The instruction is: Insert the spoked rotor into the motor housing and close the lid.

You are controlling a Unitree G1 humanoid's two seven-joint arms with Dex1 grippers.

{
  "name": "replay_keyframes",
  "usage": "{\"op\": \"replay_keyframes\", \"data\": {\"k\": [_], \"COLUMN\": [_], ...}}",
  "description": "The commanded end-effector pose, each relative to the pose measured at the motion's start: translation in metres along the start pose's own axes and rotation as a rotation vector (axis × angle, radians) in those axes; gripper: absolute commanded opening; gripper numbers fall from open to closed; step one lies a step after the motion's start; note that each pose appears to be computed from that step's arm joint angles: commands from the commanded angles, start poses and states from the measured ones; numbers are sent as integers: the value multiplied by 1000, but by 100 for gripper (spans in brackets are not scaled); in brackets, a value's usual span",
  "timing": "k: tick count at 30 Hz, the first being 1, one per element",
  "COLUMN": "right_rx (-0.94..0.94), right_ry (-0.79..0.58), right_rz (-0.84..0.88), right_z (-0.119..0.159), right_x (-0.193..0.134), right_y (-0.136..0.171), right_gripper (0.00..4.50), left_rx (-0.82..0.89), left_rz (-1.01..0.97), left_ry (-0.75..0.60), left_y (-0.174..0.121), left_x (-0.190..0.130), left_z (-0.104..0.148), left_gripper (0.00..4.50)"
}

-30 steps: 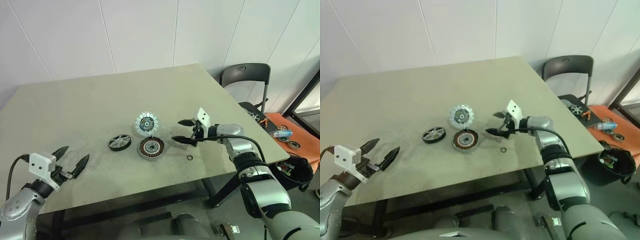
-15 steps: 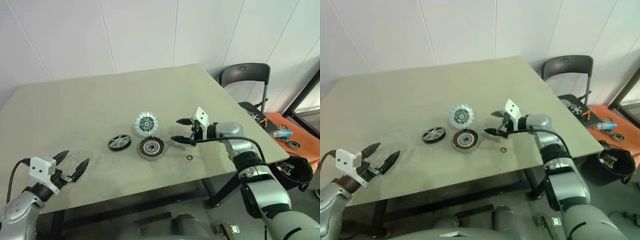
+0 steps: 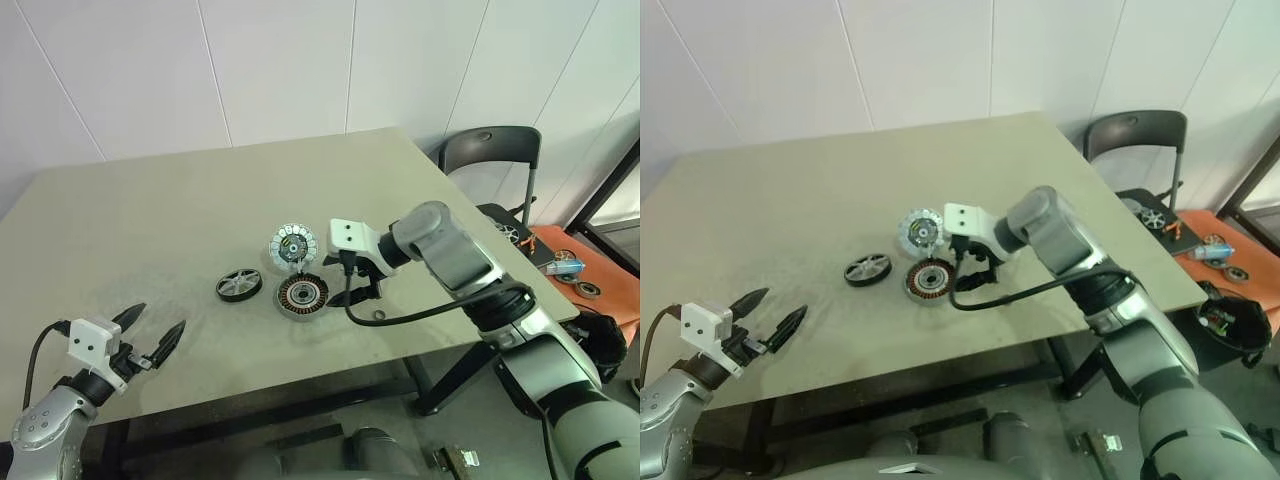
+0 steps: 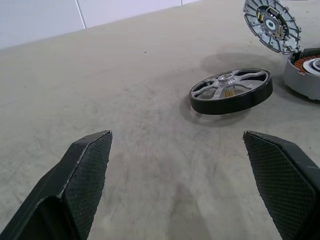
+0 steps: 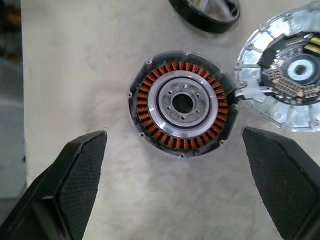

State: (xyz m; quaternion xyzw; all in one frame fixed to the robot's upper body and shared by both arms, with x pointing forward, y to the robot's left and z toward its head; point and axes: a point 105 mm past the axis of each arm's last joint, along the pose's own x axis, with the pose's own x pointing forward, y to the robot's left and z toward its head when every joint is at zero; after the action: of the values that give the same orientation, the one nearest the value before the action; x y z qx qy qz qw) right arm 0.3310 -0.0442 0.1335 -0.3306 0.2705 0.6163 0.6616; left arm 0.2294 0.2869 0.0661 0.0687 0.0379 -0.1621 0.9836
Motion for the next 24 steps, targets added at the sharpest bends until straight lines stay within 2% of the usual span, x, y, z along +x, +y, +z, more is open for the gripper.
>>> {"op": "replay_keyframes", "data": {"k": [1,8,24], "right_rx": [7,-57,-132], "right_ry": [68,125,172], "right_rz": [19,62,20], "right_z": [16,19,20], "right_x": [7,29,55], "right_y": [7,18,4], "right_gripper": [450,450,450], "left_rx": [42,45,55], "left_rz": [-2,9,15], "left_ry": [-48,-55,-71], "left_y": [-1,1,-3], "left_x": [4,3,7], "left_z": [14,15,24], "left_gripper": [446,446,446]}}
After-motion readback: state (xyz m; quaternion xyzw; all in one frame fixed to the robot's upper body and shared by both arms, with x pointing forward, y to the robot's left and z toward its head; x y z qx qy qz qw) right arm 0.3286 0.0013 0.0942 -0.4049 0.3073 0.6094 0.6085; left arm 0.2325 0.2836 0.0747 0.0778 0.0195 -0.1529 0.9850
